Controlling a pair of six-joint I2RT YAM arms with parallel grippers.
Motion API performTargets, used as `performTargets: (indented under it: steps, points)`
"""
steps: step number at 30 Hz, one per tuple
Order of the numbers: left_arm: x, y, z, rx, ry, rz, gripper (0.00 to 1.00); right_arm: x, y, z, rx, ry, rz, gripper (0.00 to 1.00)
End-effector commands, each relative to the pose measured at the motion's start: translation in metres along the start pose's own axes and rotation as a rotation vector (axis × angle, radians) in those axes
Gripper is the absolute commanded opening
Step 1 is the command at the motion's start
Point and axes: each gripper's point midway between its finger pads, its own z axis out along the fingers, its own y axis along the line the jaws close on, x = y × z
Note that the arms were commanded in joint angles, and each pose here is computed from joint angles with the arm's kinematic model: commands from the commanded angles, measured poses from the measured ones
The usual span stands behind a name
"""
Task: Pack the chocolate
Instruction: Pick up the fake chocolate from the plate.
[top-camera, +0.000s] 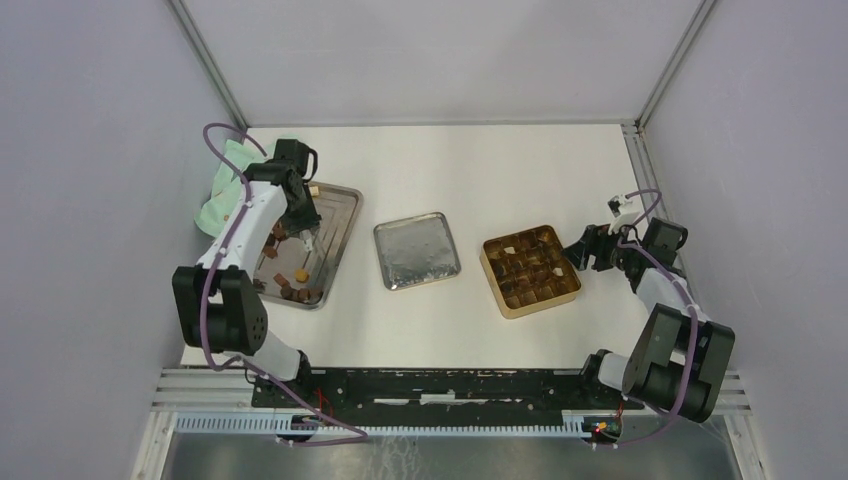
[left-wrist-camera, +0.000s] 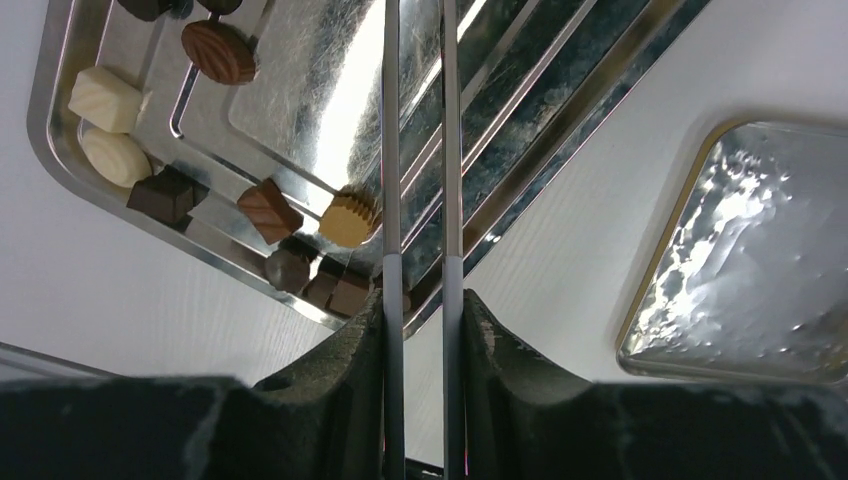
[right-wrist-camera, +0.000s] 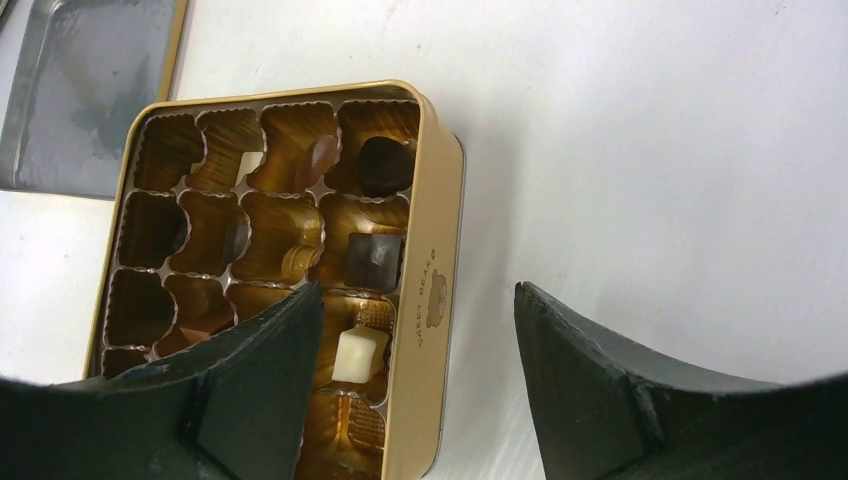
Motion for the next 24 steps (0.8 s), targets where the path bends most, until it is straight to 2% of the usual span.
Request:
performTargets:
  steps: [1, 12, 24]
  points:
    - [-0.037, -0.011, -0.002, 0.062, -0.062, 0.015, 0.32, -0.011, -0.003, 0.001, -0.026, -0.044, -0.048, 0.75]
    - [-0.05, -0.009, 0.012, 0.031, -0.043, 0.031, 0.34, -0.008, -0.006, 0.001, -0.025, -0.037, -0.038, 0.75]
    - [-0.058, -0.003, 0.012, -0.015, -0.053, 0.044, 0.41, -0.006, -0.005, 0.002, -0.034, -0.033, -0.031, 0.75]
